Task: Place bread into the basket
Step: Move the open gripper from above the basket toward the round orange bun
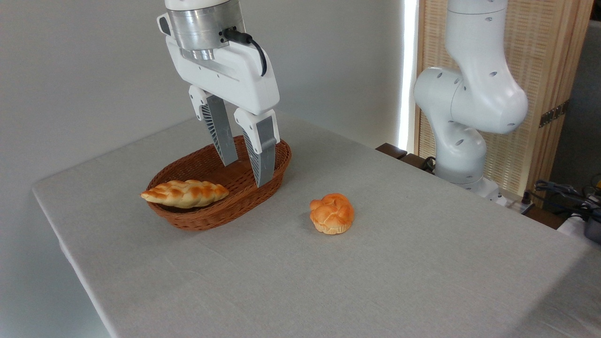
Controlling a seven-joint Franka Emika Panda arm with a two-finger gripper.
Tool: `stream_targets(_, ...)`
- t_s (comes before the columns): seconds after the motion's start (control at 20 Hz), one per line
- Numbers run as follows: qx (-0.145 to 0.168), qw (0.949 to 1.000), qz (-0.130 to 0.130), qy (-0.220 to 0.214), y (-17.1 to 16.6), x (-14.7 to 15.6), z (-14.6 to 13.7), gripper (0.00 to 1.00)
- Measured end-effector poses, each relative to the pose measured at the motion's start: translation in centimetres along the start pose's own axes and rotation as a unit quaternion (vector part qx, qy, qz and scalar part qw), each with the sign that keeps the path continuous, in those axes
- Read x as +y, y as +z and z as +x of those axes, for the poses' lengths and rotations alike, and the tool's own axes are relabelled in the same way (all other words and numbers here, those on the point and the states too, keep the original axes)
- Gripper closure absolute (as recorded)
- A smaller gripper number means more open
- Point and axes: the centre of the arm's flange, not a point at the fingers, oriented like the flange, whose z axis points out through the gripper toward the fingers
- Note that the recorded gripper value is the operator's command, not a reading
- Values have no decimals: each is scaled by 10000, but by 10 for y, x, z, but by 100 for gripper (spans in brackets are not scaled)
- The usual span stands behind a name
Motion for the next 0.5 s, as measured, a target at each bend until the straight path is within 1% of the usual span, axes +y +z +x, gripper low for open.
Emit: stream_targets(0.5, -56, 10000, -47, 29, 7, 3, 2, 0)
